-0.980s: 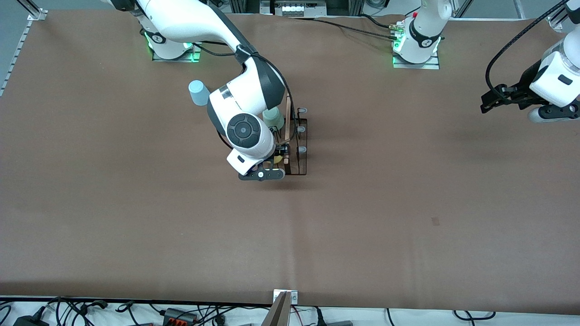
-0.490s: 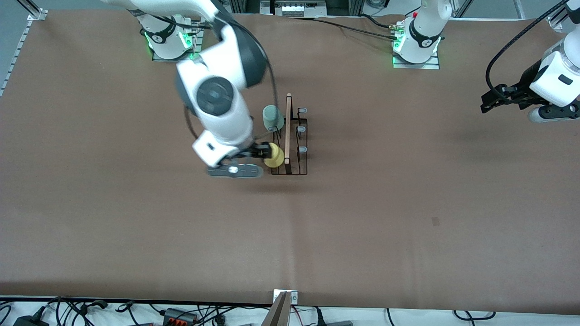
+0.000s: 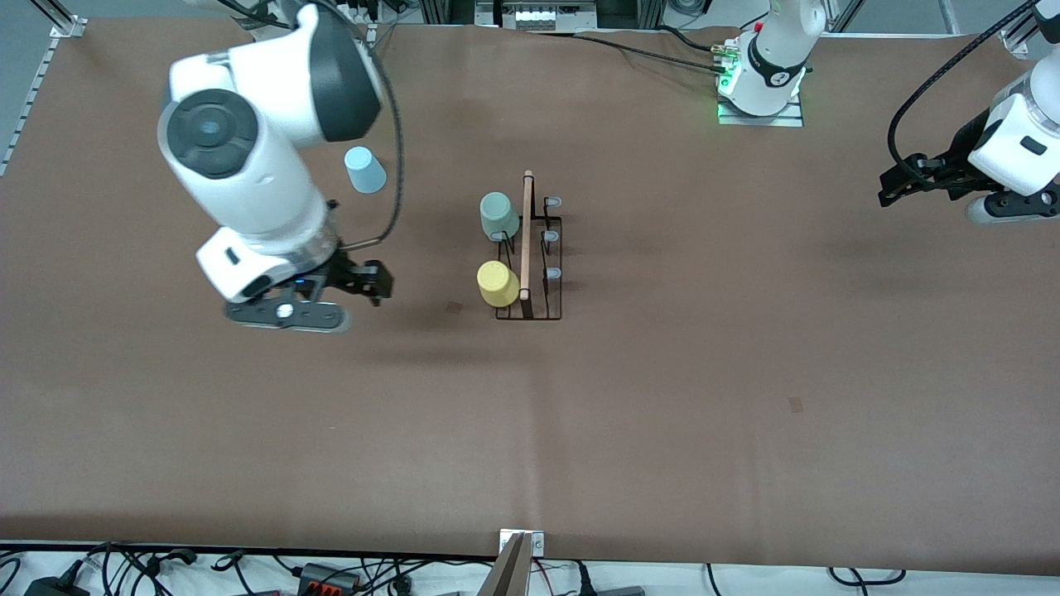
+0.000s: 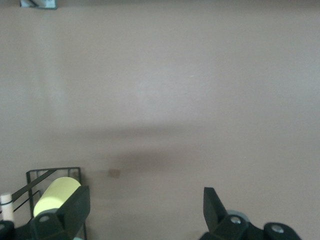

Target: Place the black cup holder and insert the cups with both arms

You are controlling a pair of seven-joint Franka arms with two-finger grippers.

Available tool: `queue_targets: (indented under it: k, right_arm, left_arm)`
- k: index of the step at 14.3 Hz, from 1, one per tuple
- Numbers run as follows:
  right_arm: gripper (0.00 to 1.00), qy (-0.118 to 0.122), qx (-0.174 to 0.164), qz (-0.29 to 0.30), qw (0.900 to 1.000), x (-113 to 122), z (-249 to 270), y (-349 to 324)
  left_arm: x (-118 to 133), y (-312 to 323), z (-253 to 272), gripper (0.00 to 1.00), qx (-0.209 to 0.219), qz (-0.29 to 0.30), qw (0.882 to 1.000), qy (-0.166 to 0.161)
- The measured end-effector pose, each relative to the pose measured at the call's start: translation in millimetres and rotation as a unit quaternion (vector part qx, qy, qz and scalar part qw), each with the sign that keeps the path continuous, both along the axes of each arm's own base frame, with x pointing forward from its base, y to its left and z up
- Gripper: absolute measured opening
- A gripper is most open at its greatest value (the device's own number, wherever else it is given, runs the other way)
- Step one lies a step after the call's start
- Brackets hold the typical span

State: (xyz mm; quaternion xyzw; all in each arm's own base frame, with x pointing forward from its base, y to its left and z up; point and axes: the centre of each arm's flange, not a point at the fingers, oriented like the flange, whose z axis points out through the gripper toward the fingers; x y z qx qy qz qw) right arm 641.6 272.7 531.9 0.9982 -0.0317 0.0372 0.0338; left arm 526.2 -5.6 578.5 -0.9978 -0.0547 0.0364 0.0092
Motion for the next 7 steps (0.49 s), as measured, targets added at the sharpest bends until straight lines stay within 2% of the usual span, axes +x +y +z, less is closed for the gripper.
queue_targets:
  k: [4,7]
  right_arm:
    - [1.0,-0.007,0.004,-0.022,1.0,20,14,-65]
    - [1.0,-0.005,0.031,-0.026,0.999,37,25,-152]
  left_arm:
    - [0,0,0,1.0,0.0,0.0,1.0,0.0]
    - [0,0,0,1.0,0.0,0.0,1.0,0.0]
